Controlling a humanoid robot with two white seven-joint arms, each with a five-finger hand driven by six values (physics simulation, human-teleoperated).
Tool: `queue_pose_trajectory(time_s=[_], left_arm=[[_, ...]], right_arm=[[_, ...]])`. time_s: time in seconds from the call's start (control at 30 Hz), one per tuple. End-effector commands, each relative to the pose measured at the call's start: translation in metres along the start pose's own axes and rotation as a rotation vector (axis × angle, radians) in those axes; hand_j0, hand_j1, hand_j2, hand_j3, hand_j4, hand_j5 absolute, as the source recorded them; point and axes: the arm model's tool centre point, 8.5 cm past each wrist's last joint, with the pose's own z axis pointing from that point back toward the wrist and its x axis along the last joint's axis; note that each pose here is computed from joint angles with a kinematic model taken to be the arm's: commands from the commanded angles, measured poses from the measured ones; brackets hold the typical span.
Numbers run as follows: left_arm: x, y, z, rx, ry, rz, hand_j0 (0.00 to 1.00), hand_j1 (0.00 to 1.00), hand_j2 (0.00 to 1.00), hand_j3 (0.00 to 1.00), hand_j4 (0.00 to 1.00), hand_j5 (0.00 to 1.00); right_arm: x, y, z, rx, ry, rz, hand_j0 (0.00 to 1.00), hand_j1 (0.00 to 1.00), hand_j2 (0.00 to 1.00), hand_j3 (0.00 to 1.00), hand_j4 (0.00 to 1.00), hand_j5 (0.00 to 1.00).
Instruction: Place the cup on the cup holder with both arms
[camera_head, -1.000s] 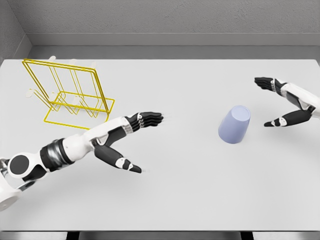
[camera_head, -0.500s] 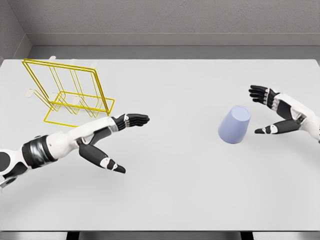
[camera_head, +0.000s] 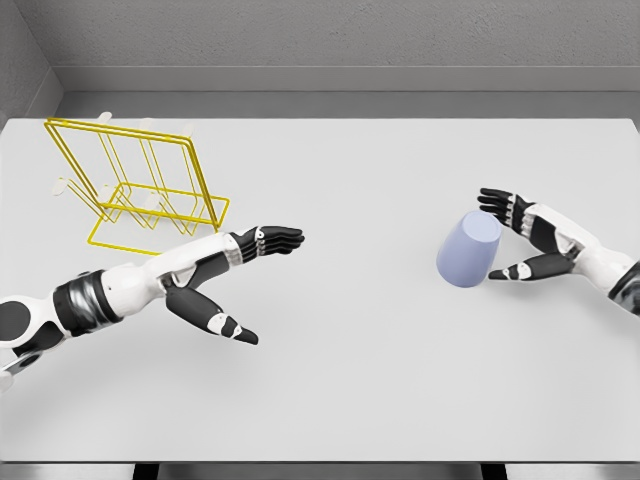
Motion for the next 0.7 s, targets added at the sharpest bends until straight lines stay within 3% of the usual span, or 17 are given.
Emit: queue_pose_trajectory(time_s=[0.0,0.67], left_arm=[[0.000,0.001,0.000,0.003,0.000,0.005,1.00,1.00,1.00,1.00,1.00,1.00],[0.001,0.001,0.001,0.005,-0.001,0.003,1.00,1.00,1.00,1.00,1.00,1.00]], right_arm=[[-0.002,0.001,-0.004,-0.004,-0.002,-0.009,1.00,1.00,1.00,1.00,1.00,1.00],[-0.008,0.017,-0.014,0.031,-0.002,-0.028,1.00,1.00,1.00,1.00,1.00,1.00]])
